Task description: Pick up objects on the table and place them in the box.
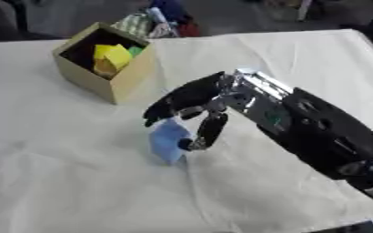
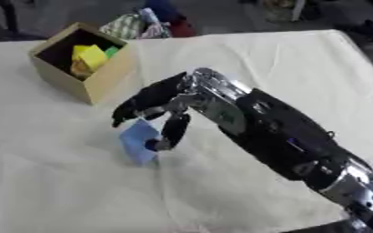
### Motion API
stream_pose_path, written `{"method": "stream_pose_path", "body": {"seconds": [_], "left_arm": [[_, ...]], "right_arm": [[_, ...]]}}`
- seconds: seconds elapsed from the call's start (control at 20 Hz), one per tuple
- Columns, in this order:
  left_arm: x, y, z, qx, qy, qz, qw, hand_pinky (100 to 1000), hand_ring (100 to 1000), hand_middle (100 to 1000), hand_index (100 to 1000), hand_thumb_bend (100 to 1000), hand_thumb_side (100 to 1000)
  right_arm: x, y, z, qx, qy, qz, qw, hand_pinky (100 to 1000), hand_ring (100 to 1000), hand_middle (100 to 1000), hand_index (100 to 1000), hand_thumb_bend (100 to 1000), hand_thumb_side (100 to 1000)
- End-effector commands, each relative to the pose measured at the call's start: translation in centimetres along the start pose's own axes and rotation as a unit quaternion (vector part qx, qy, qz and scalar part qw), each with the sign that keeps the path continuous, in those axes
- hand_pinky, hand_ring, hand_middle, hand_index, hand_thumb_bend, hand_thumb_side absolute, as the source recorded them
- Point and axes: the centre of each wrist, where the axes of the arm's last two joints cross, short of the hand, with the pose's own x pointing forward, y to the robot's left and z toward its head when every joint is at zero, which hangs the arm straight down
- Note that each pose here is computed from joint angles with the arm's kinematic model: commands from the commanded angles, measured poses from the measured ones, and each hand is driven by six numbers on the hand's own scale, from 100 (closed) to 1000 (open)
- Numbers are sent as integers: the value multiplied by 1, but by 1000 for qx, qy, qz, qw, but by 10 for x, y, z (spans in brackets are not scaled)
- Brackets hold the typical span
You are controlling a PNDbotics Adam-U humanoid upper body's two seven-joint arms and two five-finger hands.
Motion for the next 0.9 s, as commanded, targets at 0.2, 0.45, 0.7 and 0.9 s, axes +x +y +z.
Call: {"method": "stream_pose_path", "body": {"seconds": [0.2, 0.45, 0.7, 0.9], "left_arm": [[7, 5, -4, 1, -16, -6, 1000, 646, 626, 612, 755, 100, 750], [7, 3, -5, -1, -16, -3, 1000, 646, 625, 612, 755, 100, 751], [7, 3, -5, 0, -17, -2, 1000, 647, 625, 611, 755, 100, 752], [7, 4, -4, 1, -16, -3, 1000, 647, 625, 611, 755, 100, 752]], "right_arm": [[-9, 0, 1, 110, -26, 107, 988, 969, 1000, 1000, 1000, 278, 249], [-15, 2, -4, 119, -21, 108, 987, 957, 1000, 992, 1000, 284, 254], [-16, -1, -4, 111, -26, 105, 988, 893, 908, 717, 1000, 242, 276], [-18, -9, 4, 76, -30, 86, 993, 832, 795, 525, 903, 103, 263]]}}
